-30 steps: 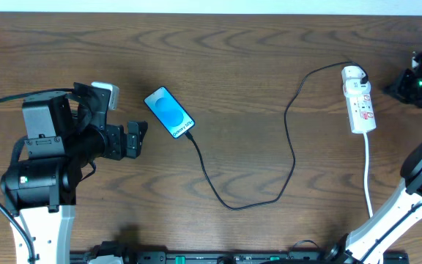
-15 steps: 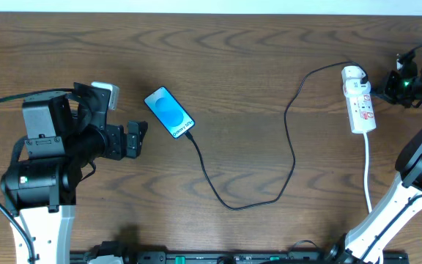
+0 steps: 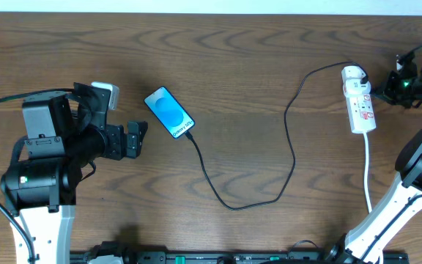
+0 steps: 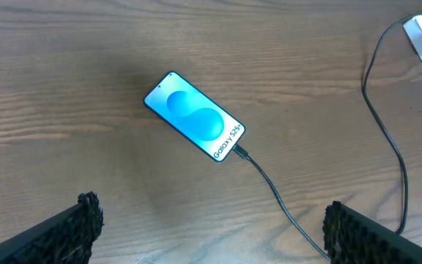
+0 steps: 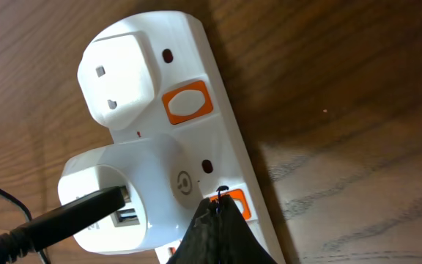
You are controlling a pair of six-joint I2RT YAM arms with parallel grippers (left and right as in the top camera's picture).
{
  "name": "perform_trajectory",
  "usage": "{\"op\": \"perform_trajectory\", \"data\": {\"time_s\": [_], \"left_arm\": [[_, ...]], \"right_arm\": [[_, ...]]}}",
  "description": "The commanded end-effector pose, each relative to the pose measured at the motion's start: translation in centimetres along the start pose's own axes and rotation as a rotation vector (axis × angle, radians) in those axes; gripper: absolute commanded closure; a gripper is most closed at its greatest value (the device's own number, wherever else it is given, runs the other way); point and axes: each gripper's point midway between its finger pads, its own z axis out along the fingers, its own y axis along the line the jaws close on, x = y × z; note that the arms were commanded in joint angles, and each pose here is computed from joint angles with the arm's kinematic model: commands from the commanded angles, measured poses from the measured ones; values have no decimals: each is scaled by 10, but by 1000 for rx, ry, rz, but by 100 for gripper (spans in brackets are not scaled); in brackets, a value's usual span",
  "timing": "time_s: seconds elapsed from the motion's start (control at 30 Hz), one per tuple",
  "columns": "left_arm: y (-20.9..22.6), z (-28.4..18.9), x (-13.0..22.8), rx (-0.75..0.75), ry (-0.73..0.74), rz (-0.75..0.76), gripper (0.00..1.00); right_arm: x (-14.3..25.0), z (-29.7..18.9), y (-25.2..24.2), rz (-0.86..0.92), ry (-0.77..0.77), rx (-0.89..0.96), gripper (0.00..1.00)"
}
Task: Plug charger to phone and switch on socket
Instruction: 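Press down the orange switch beside the plugged adapter with the right gripper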
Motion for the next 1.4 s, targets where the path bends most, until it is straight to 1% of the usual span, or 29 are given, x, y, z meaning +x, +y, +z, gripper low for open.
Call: {"op": "perform_trajectory", "data": {"time_s": [0.0,0.67,1.37], "left_arm": [[0,0,-1,6,-1,14,2],[0,0,-1,6,-1,13,2],[0,0,-1,6,-1,14,2]], "right_arm": [[2,5,5,-8,14,-3,99],[9,13,4,-19,42,32,99],[17,24,6,-26,79,26,99]]}}
